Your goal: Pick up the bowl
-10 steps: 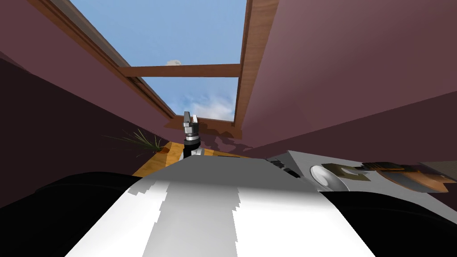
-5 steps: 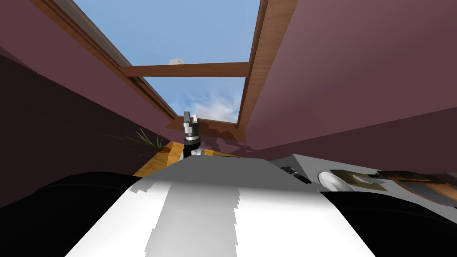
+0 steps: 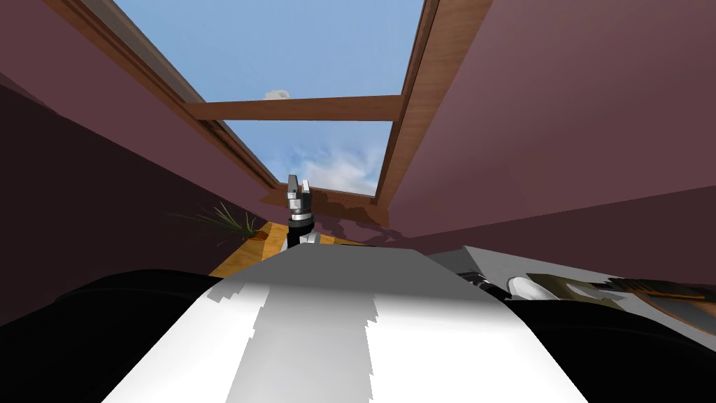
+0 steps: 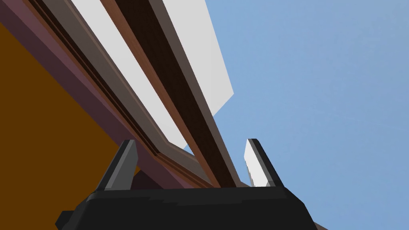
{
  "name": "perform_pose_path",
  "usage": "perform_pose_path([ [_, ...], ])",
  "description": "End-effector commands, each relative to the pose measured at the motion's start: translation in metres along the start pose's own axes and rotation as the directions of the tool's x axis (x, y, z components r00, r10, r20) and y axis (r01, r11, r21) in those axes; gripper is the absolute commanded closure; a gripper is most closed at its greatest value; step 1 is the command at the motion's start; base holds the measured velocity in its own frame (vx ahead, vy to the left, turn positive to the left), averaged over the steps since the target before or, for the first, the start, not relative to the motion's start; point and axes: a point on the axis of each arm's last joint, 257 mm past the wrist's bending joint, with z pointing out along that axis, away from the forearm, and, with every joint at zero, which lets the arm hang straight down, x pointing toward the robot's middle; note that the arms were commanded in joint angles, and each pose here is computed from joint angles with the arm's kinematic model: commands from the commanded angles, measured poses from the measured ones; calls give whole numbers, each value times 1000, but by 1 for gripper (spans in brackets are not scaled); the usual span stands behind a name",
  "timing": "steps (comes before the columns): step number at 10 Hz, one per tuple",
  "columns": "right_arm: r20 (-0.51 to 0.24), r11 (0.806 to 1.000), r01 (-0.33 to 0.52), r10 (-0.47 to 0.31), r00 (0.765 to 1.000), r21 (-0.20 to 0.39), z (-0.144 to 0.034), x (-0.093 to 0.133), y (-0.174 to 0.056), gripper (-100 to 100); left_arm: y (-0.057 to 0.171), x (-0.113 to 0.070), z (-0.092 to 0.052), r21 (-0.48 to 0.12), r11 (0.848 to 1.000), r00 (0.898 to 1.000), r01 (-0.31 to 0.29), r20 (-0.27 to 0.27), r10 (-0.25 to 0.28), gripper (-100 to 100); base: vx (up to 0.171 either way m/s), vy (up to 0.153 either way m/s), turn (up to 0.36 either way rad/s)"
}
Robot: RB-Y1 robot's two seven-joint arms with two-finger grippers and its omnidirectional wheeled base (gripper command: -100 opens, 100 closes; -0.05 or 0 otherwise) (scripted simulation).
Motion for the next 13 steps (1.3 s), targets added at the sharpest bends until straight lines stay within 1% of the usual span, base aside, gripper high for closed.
perform_pose_path([
  [1,-32,999,22,-21,999,23,-2,14,-12,-100,0,0,0,0,1000,1000,0,0,0,0,39,21,7],
  [2,-45,999,20,-18,999,30,-4,21,-15,-100,0,0,0,0,1000,1000,0,0,0,0,13,9,-3],
  [3,-95,997,53,-47,994,61,-11,39,-34,-100,0,0,0,0,1000,1000,0,0,0,0,14,5,3],
  [4,-132,993,84,-73,989,85,-17,50,-50,-100,0,0,0,0,1000,1000,0,0,0,0,33,-10,-6],
  [5,-141,993,84,-71,988,89,-19,55,-52,-100,0,0,0,0,1000,1000,0,0,0,0,32,-12,-6],
  [6,-175,988,111,-91,980,109,-25,65,-67,-100,0,0,0,0,1000,1000,0,0,0,0,26,-20,-13],
  [7,-173,988,111,-92,981,108,-25,64,-67,-100,0,0,0,0,1000,1000,0,0,0,0,15,-21,-8],
  [8,-182,988,111,-89,979,112,-26,68,-68,-100,0,0,0,0,1000,1000,0,0,0,0,4,-10,3],
  [9,-219,982,134,-103,970,131,-34,80,-82,-100,0,0,0,0,1000,1000,0,0,0,0,7,-28,-28],
  [10,-205,983,135,-108,973,126,-31,73,-79,-100,0,0,0,0,1000,1000,0,0,0,0,7,-30,-10],
  [11,-219,982,134,-103,970,131,-34,80,-82,-100,0,0,0,0,1000,1000,0,0,0,0,2,-13,7],
  [12,-250,977,154,-114,961,147,-40,90,-94,-100,0,0,0,0,1000,1000,0,0,0,0,-1,-36,-27],
  [13,-250,977,154,-114,961,147,-40,90,-94,-100,0,0,0,0,1000,1000,0,0,0,0,3,-39,-18],
])
